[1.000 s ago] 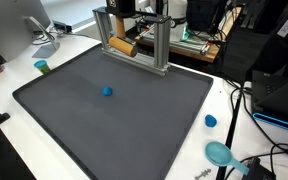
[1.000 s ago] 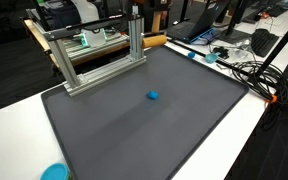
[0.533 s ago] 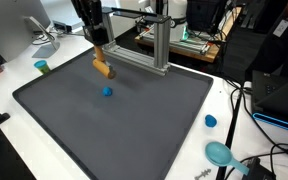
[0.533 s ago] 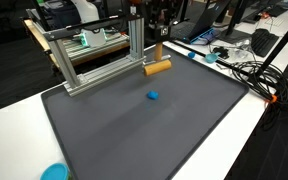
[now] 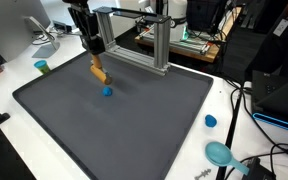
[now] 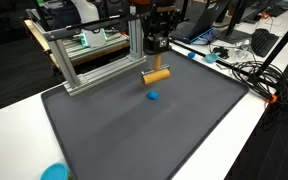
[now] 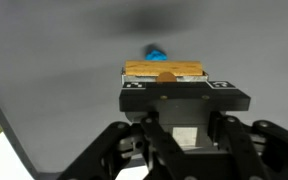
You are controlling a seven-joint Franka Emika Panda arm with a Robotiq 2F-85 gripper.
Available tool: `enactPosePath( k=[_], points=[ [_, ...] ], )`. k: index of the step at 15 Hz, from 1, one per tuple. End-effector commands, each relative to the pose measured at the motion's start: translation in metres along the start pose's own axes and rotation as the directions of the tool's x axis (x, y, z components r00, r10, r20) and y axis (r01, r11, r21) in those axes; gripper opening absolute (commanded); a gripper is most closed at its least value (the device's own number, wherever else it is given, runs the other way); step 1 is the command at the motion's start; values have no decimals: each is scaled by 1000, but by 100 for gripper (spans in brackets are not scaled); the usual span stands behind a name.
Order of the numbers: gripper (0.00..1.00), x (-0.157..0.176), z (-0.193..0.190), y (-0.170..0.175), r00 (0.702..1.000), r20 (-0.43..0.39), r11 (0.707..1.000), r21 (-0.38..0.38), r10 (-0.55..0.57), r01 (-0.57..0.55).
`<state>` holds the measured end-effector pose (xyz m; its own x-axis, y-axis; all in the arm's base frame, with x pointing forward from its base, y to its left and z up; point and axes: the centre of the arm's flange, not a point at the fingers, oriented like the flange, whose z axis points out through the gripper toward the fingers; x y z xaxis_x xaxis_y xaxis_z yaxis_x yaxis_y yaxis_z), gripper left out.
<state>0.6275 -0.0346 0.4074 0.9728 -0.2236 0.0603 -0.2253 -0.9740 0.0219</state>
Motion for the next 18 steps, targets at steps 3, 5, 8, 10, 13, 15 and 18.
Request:
enactPosePath(
  k=[3,5,8,10,13,15,18],
  points=[
    [22,-26,21,26,996,-92,999,41,23,-19],
    [22,-33,32,32,995,-99,999,38,32,-29],
    [22,-52,41,36,995,-99,999,38,15,-11],
    [22,-65,40,34,993,-122,999,49,-3,9],
    [47,-49,52,31,995,-100,1000,30,5,-2],
    [22,-56,48,31,995,-104,999,35,1,2],
    [22,-56,52,24,993,-116,999,42,-8,12]
  ],
)
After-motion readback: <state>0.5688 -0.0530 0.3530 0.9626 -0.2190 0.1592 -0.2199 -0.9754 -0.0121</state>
